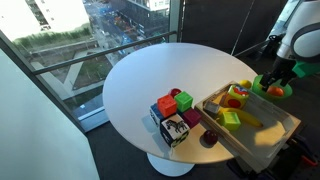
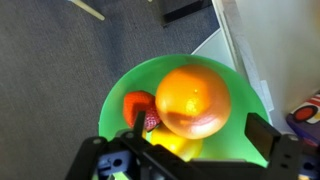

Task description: Remove the orange fruit from the bowl

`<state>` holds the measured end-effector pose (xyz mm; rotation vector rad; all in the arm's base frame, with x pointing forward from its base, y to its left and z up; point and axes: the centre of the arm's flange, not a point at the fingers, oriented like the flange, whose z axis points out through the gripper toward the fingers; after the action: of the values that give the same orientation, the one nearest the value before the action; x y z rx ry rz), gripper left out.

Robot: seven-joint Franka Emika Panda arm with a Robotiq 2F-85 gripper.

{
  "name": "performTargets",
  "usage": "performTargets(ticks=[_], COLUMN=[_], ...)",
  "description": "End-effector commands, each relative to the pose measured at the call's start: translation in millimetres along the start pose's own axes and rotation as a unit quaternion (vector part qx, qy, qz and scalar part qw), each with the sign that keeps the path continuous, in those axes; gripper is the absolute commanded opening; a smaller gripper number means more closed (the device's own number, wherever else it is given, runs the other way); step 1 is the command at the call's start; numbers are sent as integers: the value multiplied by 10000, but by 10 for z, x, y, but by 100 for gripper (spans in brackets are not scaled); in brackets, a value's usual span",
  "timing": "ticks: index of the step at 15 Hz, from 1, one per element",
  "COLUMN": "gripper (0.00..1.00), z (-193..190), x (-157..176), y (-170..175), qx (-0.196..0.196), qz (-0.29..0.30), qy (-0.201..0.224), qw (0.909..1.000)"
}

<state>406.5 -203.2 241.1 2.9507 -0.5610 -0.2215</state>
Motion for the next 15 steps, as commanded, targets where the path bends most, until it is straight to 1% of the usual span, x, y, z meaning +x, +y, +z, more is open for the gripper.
performTargets(ticks=[1,6,7,8,9,10,12,15], gripper=[100,100,98,75,74,68,52,52], z=[44,108,120,132,143,150,139,56], x=[83,93,99,107,115,121,137,141], y=[62,88,91,91,94,93,90,102], qx=[-120,-139,-127,-121,-119,-110,-90,-32], qz=[102,170,201,240,258,285,354,399], qy=[-13,-93,-112,-128,-152,-179,-234,-254], qw=[9999,9997,9997,9996,9995,9994,9991,9989])
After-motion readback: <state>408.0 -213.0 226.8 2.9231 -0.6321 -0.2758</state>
